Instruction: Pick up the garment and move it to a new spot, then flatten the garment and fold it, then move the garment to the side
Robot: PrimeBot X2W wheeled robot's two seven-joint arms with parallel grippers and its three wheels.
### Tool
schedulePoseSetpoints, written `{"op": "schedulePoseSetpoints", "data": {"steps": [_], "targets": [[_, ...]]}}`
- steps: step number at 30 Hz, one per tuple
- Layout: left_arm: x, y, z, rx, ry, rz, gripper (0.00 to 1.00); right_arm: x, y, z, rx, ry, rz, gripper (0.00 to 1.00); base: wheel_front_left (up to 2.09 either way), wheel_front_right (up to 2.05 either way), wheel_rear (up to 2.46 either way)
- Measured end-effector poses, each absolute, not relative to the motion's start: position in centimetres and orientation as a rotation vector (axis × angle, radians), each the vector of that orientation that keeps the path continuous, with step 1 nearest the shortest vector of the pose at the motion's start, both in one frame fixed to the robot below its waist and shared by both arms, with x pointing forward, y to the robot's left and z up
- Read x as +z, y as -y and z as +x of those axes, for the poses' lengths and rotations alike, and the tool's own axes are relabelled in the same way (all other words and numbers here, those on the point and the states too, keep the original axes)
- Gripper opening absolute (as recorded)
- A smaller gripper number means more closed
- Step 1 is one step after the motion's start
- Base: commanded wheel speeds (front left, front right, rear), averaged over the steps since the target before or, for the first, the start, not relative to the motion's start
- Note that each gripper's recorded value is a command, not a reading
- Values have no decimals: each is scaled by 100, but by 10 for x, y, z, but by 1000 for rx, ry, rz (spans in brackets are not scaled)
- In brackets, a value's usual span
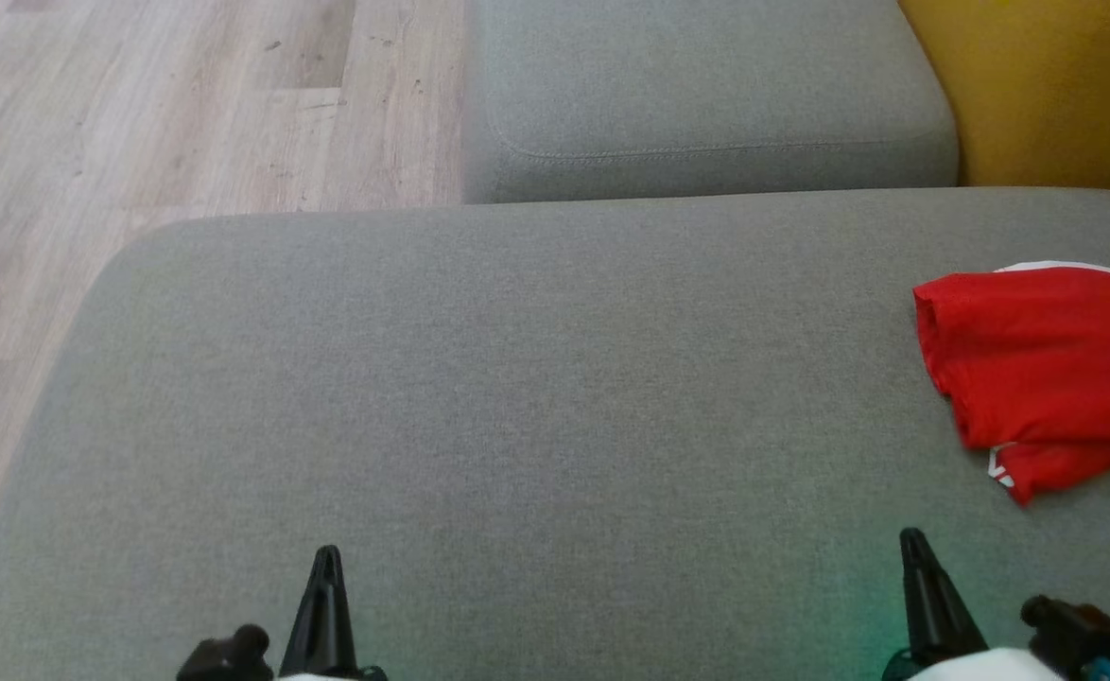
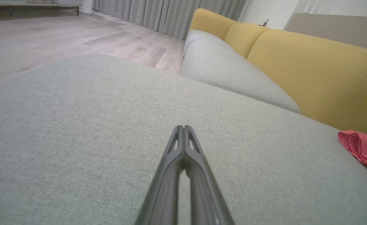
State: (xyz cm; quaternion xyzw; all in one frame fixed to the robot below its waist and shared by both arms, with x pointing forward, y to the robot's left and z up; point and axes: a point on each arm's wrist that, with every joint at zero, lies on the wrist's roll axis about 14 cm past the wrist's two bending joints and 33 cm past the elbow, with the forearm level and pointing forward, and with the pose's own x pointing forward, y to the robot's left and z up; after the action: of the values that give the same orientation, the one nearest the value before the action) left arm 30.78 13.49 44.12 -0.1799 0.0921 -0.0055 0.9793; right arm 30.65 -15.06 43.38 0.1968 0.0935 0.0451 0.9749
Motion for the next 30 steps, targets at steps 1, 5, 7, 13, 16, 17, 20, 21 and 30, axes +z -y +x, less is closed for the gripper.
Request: {"op": "schedulePoseSetpoints", "data": {"steps": [1,5,7,13,16,17,20,21,30], "targets": [[442,-135,309,-10,-185,-373,0,435,151,308,87,-185,409,0,0,0,0],[440,-136,310,-3,-198,-422,0,439,154,314,72,-175,453,0,0,0,0],[439,-138,310,5,-201,-447,0,439,156,315,62,-177,476,0,0,0,0],[441,-143,316,18,-207,-514,0,439,161,317,36,-179,544,0,0,0,0],[439,-143,317,27,-217,-549,0,438,162,317,25,-185,577,0,0,0,0],[439,-144,317,29,-218,-562,0,437,163,317,22,-189,589,0,0,0,0],[438,-145,317,34,-226,-597,0,439,164,320,14,-185,622,0,0,0,0],[438,-147,318,39,-225,-610,0,440,164,322,13,-184,633,0,0,0,0],[440,-150,325,49,-229,-714,0,443,171,329,-19,-174,736,0,0,0,0]]}}
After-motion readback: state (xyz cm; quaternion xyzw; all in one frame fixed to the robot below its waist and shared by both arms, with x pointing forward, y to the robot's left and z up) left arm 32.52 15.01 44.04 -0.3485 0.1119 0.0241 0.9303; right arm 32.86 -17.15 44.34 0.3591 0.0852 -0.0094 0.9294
